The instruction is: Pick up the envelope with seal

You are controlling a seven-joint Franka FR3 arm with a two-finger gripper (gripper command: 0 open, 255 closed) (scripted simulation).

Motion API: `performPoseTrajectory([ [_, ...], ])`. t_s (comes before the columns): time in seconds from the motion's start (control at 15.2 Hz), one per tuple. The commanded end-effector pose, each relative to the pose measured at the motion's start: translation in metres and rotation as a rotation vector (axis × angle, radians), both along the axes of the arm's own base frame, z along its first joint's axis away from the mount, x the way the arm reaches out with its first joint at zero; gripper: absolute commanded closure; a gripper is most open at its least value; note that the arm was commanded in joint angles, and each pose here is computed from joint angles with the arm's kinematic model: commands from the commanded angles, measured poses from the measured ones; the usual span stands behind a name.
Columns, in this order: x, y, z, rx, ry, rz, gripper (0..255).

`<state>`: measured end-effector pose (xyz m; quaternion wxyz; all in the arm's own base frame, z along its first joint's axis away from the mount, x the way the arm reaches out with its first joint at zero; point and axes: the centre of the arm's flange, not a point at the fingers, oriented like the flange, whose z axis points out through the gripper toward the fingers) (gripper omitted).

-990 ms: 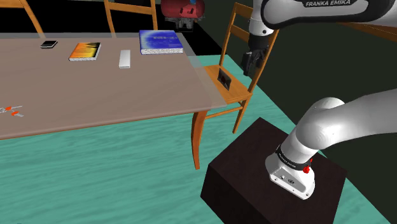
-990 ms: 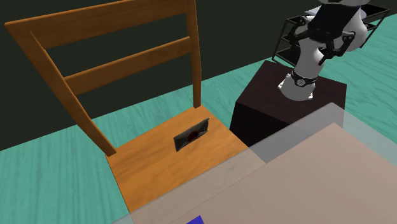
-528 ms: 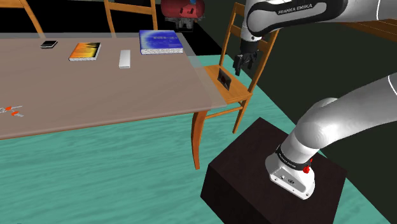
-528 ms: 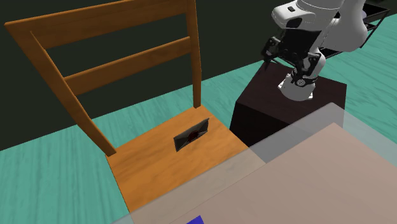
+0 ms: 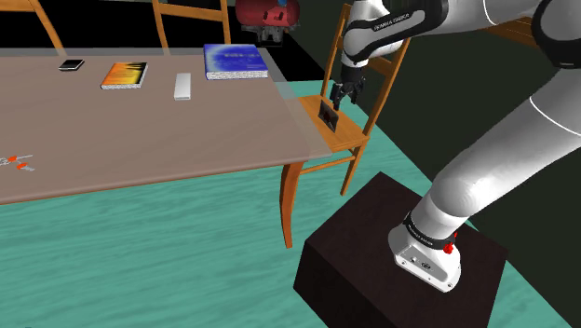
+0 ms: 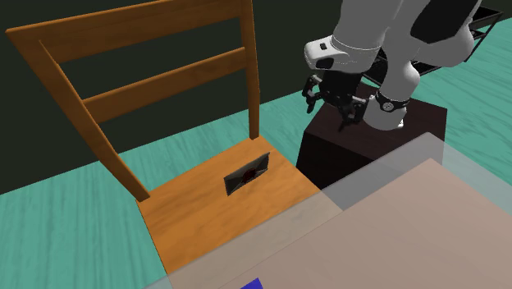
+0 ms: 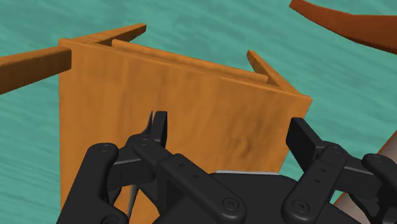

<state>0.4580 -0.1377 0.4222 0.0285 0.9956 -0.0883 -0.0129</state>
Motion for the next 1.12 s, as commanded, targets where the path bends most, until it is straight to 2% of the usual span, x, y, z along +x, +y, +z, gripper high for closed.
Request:
performPoseTrajectory([
  [0.0,0.016,-0.02,-0.017,0.005,-0.008,-0.019,0],
  [0.92,0.122,-0.136,-0.114,0.054,-0.059,-0.145,0],
  [1.06,0.127,-0.143,-0.124,0.057,-0.062,-0.152,0],
])
